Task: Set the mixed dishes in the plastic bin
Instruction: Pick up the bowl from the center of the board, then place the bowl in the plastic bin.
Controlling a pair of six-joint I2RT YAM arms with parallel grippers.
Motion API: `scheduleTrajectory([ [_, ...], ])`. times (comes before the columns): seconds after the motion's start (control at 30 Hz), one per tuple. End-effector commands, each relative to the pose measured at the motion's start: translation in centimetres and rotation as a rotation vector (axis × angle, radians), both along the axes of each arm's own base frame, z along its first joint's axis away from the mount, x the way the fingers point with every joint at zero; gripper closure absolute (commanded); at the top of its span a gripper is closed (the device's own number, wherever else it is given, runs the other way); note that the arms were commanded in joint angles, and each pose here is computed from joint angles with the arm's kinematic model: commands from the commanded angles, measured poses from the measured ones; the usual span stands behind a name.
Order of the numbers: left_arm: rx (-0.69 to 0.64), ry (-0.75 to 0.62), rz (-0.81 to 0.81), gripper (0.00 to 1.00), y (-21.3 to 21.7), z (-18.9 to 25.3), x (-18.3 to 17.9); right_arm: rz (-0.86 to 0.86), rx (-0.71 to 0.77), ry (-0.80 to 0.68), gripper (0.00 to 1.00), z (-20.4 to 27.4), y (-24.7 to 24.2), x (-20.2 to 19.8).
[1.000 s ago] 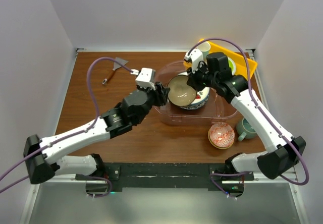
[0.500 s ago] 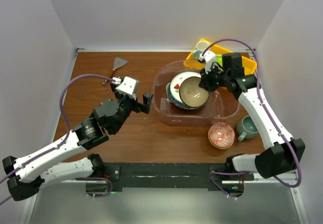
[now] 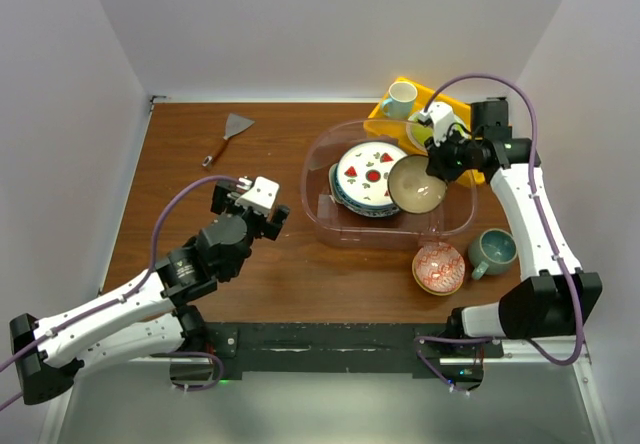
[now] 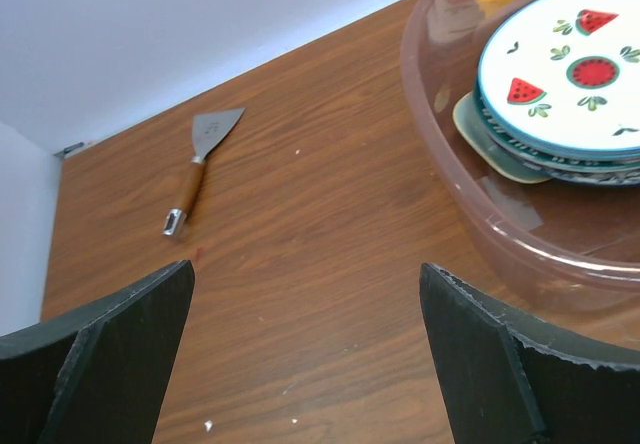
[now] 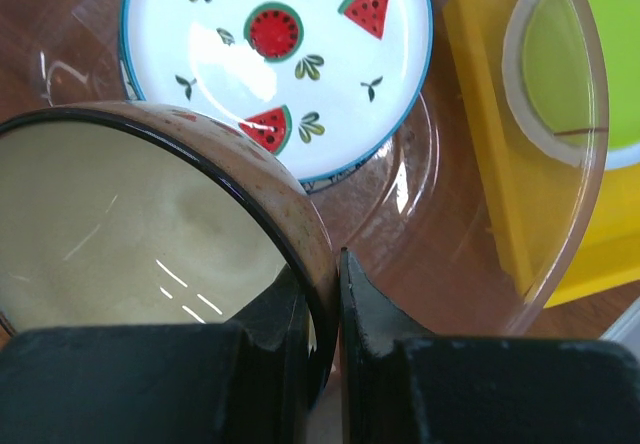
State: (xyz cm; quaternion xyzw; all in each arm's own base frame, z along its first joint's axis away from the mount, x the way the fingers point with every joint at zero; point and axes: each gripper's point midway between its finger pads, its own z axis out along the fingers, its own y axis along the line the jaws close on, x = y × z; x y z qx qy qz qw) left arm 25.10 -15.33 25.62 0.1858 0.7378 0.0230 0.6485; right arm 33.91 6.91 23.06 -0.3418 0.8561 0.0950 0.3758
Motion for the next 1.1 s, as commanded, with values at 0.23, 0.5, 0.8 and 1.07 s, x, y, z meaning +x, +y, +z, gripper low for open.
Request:
scheduleTrajectory([
  [0.23,0.022,-0.024,0.016,0.0,0.5,0.0,0.2,0.049,-0.057,-0.012,1.0,1.1,-1.5,0.5],
  [0.5,0.021,-0.022,0.009,0.0,0.4,0.0,0.2,0.062,-0.097,0.021,1.0,0.3,-2.2,0.5],
  [0.8,0.024,-0.02,0.01,0.0,0.5,-0.1,0.2,0.087,-0.107,0.079,1.0,-1.3,-2.2,0.4],
  [1.07,0.024,-0.019,0.009,0.0,0.4,-0.1,0.2,0.112,-0.101,0.124,0.98,-2.6,-1.9,0.2],
])
